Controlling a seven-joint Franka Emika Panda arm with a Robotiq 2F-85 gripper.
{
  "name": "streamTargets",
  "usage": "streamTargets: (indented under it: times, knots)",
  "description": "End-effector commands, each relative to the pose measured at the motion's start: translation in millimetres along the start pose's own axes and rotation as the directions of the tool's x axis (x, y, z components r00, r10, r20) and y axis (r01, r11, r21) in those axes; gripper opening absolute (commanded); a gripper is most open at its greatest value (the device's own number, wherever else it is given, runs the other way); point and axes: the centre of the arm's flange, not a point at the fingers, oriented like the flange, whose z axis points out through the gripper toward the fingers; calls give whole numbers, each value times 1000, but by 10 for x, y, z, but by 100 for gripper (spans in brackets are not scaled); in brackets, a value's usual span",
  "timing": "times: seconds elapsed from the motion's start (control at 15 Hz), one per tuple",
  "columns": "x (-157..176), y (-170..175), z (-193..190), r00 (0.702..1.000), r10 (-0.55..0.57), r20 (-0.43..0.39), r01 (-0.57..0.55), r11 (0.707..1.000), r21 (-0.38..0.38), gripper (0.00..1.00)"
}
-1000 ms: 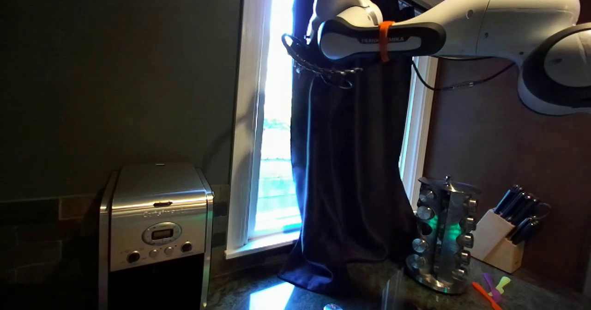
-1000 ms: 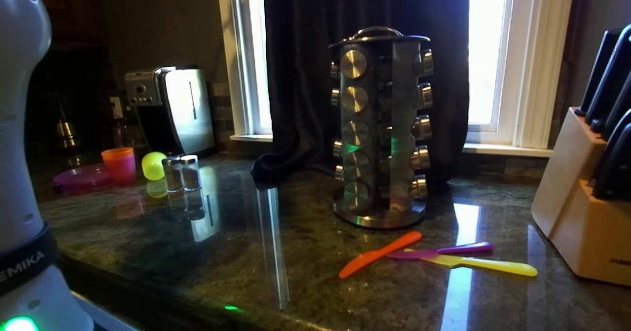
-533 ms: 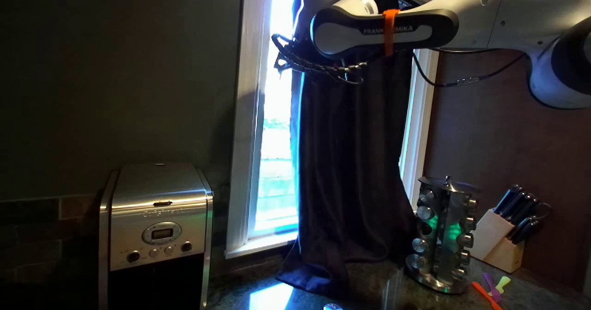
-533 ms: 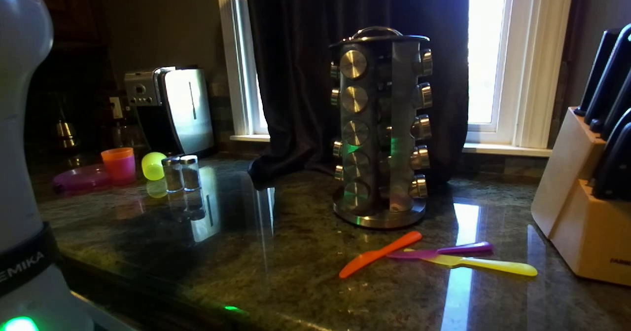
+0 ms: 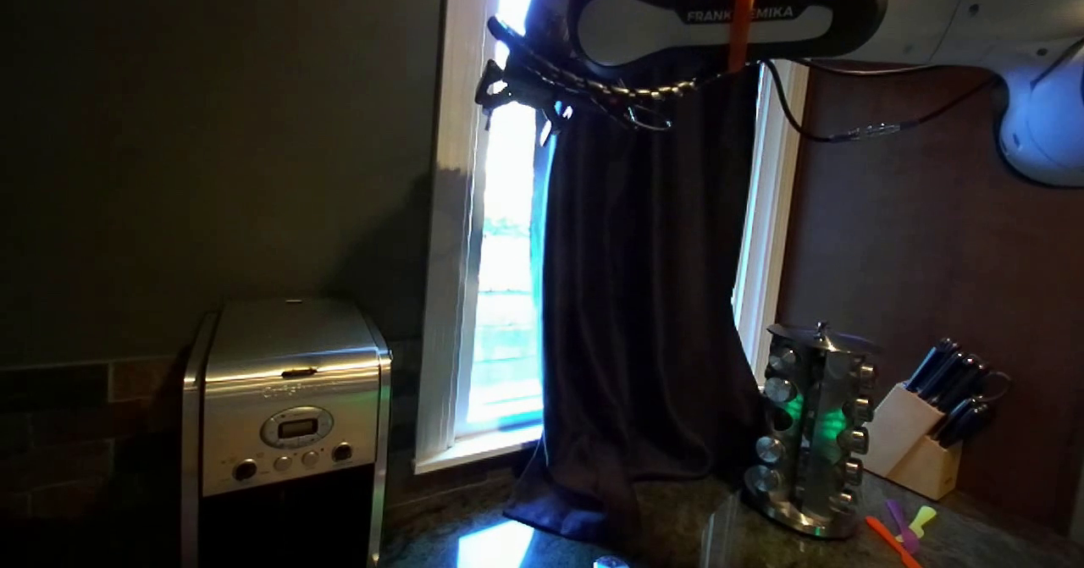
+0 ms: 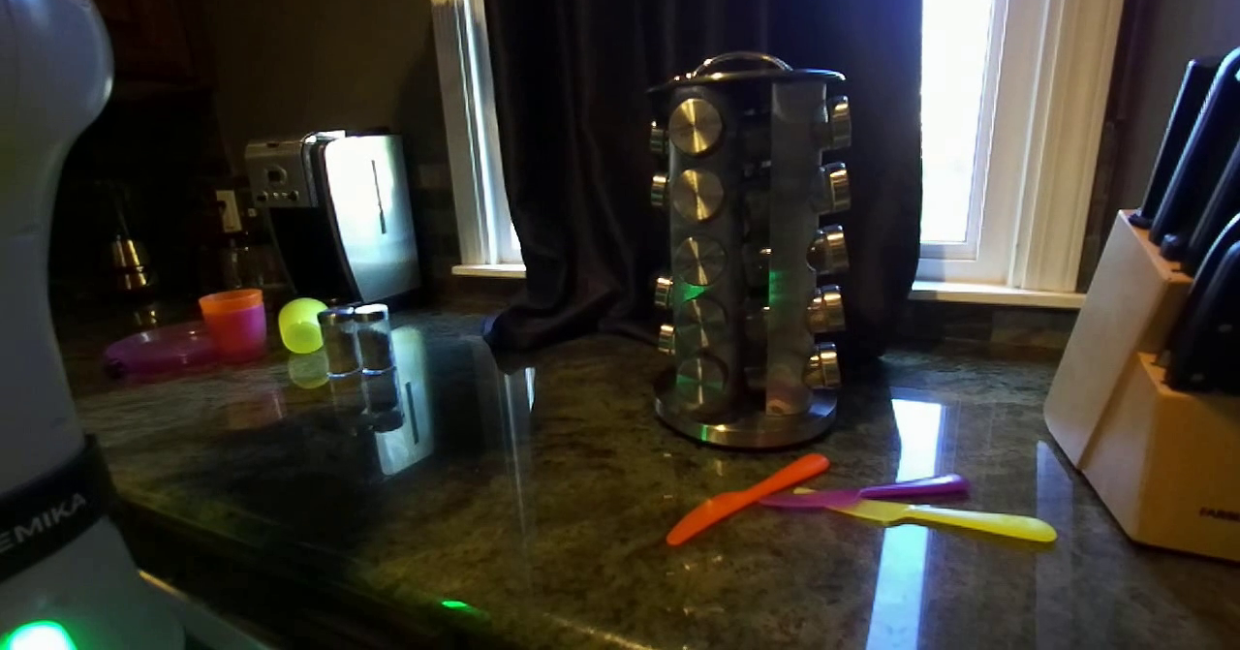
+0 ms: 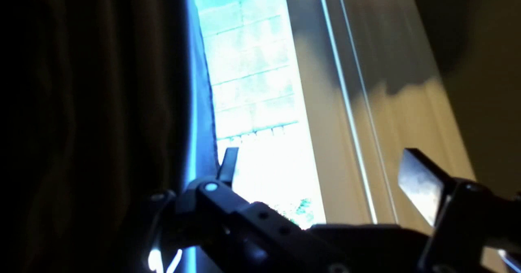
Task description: Move the curtain to the right
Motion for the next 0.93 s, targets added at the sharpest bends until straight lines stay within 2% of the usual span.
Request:
streamTargets:
  times: [0.0, 0.33, 0.6, 0.73, 0.8, 0.87]
  knots:
    - [-110, -130, -170, 1000, -5, -8, 5, 1000, -1, 100]
    - [55, -295, -59, 983, 147, -114, -157, 984, -80, 100]
    - [154, -405, 113, 932, 305, -194, -337, 927, -165, 100]
    - [147, -482, 217, 899, 379, -220, -416, 896, -155, 100]
    - [43, -236, 118, 932, 310, -187, -340, 928, -153, 100]
    - [33, -282, 161, 922, 333, -195, -364, 919, -151, 100]
